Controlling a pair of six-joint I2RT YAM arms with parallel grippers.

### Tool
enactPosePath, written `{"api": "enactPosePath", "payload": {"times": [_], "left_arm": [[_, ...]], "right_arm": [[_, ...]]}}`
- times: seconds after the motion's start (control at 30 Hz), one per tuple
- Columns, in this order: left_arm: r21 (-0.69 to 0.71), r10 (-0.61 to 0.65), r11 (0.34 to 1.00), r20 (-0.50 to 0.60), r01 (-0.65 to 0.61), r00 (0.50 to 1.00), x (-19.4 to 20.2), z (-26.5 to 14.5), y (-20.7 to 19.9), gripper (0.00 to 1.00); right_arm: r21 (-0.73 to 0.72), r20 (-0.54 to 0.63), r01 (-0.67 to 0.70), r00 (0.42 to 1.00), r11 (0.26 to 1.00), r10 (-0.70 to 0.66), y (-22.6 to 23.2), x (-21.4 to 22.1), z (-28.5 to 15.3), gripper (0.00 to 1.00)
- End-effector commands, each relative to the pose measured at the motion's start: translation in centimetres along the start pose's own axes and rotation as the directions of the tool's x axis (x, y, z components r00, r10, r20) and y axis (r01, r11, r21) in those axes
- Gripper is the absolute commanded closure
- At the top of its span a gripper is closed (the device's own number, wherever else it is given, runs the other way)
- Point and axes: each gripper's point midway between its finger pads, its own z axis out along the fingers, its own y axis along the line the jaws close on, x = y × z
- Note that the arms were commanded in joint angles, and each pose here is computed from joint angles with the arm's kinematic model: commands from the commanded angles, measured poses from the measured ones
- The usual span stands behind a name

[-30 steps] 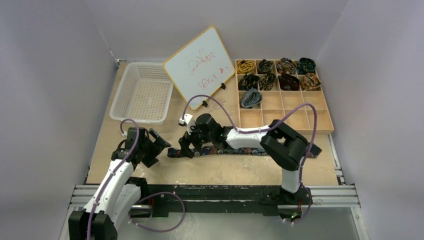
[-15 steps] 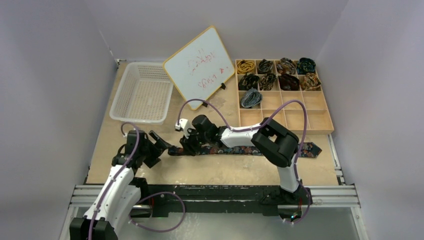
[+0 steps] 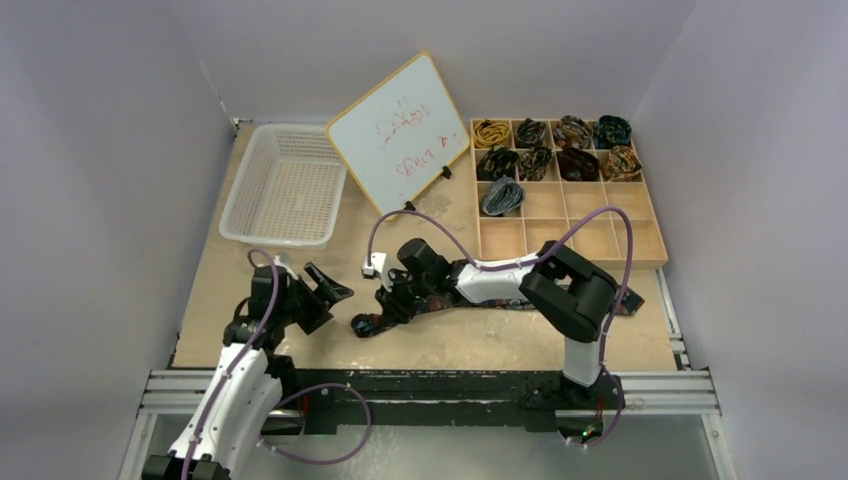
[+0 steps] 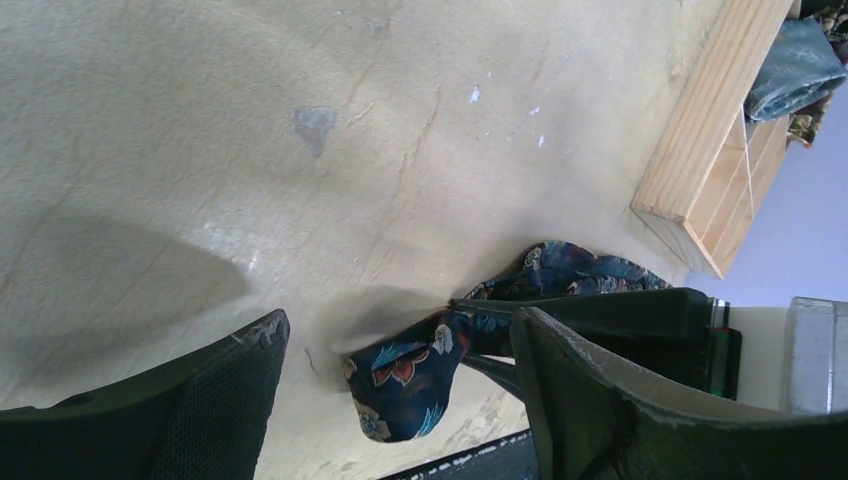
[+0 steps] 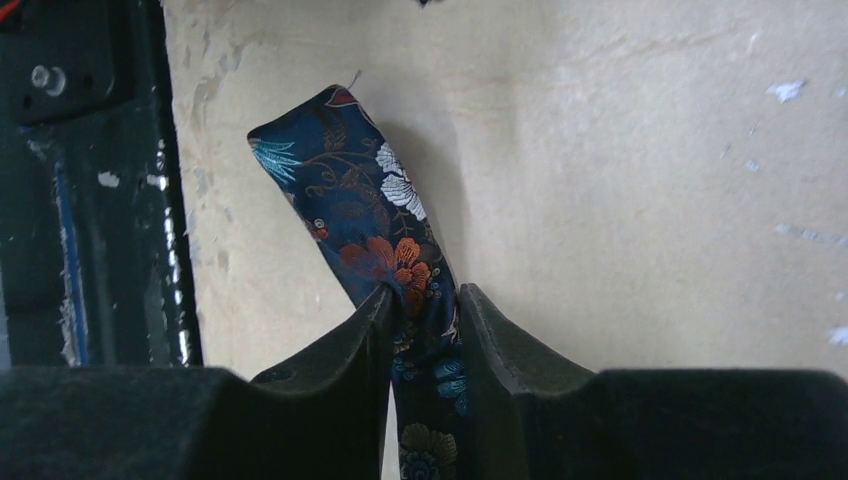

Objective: Roll the ties
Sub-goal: Flatten out the tie at the center of the board.

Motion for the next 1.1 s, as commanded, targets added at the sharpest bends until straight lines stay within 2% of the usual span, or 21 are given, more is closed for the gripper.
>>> {"api": "enactPosePath", "payload": {"times": [0.0,0.1,0.17,0.27,0.43,0.63,0.73,0.83,0.93,1.07], "left_arm": [[0.063,0.024,0.998,-0.025,-0.023,0.999,0.3,0.0,-1.0,0.20],[0.054,0.022,0.998,-0.023,-0.020,0.999,0.2,0.1,-1.0,0.20],[0.045,0.016,0.999,-0.011,-0.016,1.000,-0.1,0.0,-1.0,0.20],[0.049,0.015,0.999,-0.010,-0.015,1.000,-0.3,-0.1,-1.4,0.20],[0.020,-0.008,1.000,0.007,0.008,1.000,-0.8,-0.6,-1.5,0.21],[-0.019,-0.063,0.998,0.059,0.065,0.996,-1.3,-0.7,-0.6,0.20],[-0.045,-0.082,0.995,0.078,0.086,0.994,-1.4,-0.5,0.1,0.20],[-0.064,-0.083,0.994,0.085,0.088,0.993,-1.4,-0.1,0.8,0.23],[-0.084,-0.090,0.992,0.089,0.097,0.992,-1.4,0.2,1.4,0.29],[-0.080,-0.064,0.994,0.105,0.073,0.992,-1.7,0.2,1.4,0.37]], "right_arm": [[0.017,-0.098,-0.091,0.991,0.996,0.092,1.0,3.4,-1.2,0.65],[0.084,-0.056,-0.122,0.990,0.989,0.127,-0.2,2.1,-1.0,0.54],[0.121,-0.007,-0.151,0.988,0.981,0.153,-1.0,0.5,-0.7,0.52],[0.147,0.034,-0.155,0.988,0.977,0.152,-2.1,-1.7,0.1,0.54],[0.057,0.058,-0.154,0.987,0.986,0.151,-1.6,-3.3,2.4,0.59],[0.033,0.073,-0.160,0.985,0.987,0.157,-1.5,-3.9,2.9,0.57],[0.009,0.058,-0.181,0.982,0.983,0.180,-0.9,-3.9,2.8,0.47],[0.036,0.118,-0.198,0.974,0.980,0.193,-0.9,-6.1,1.5,0.38],[0.065,0.168,-0.221,0.964,0.973,0.207,-1.2,-7.9,-0.3,0.33],[0.100,0.254,-0.333,0.920,0.938,0.300,-2.4,-8.0,-3.6,0.29]]}}
